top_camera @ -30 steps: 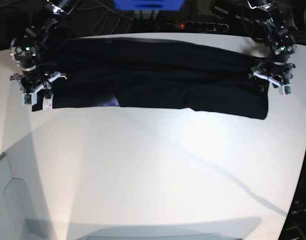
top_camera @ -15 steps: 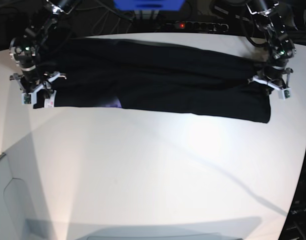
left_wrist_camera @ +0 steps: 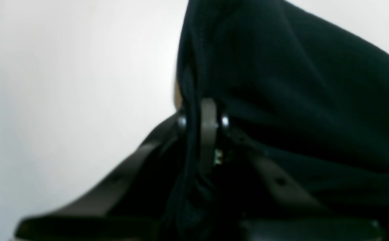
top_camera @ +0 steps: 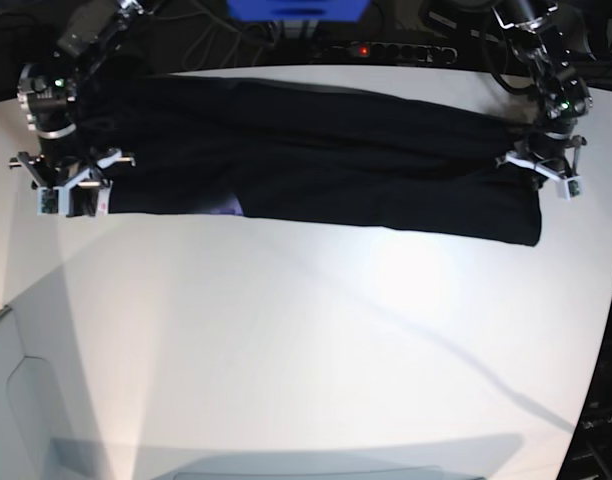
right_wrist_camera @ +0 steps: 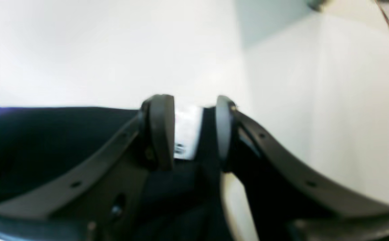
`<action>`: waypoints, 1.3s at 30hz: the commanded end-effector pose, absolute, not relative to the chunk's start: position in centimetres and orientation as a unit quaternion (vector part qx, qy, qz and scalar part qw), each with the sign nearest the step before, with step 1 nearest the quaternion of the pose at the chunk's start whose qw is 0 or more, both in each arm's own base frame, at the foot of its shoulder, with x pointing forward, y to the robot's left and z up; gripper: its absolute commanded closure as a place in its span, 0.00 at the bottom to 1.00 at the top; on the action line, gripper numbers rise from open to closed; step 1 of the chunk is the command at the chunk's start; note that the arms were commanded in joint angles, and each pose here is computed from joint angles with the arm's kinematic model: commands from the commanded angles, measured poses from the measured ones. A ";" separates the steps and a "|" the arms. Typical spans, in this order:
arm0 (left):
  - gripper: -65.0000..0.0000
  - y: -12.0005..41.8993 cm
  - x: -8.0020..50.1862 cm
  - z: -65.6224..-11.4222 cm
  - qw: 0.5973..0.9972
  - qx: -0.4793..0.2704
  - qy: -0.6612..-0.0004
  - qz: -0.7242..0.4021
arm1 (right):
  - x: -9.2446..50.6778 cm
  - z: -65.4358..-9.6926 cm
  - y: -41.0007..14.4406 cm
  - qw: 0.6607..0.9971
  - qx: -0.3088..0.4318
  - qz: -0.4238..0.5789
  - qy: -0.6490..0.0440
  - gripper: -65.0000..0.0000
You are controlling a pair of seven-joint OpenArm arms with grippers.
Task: Fold the T-shirt properly
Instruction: 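Hold both strip ends and straighten the strip with both grippers, then fold the strip end held by the left gripper over toward the right gripper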
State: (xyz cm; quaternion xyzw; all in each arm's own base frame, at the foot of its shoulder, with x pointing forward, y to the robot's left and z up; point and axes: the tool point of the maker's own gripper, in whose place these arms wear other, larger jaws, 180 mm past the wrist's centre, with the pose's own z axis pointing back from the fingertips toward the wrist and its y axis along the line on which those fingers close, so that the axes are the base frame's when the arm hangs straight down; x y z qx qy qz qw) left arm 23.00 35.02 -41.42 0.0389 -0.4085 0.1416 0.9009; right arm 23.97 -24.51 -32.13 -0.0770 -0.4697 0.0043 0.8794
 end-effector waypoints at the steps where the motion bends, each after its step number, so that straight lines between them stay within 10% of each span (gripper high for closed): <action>1: 1.00 35.7 22.4 -41.5 0.908 0.055 -0.391 0.138 | 23.4 -31.9 -24.7 0.878 -0.082 0.009 -0.472 0.67; 25: 1.00 38.2 21.4 -34.3 0.865 0.116 -0.465 0.147 | 22.0 -42.7 -24.6 0.928 0.006 -0.013 -0.372 0.67; 39: 1.00 25.6 22.7 -29.5 0.837 0.033 -0.538 0.093 | 22.3 -42.6 -24.4 0.927 0.007 -0.014 -0.375 0.67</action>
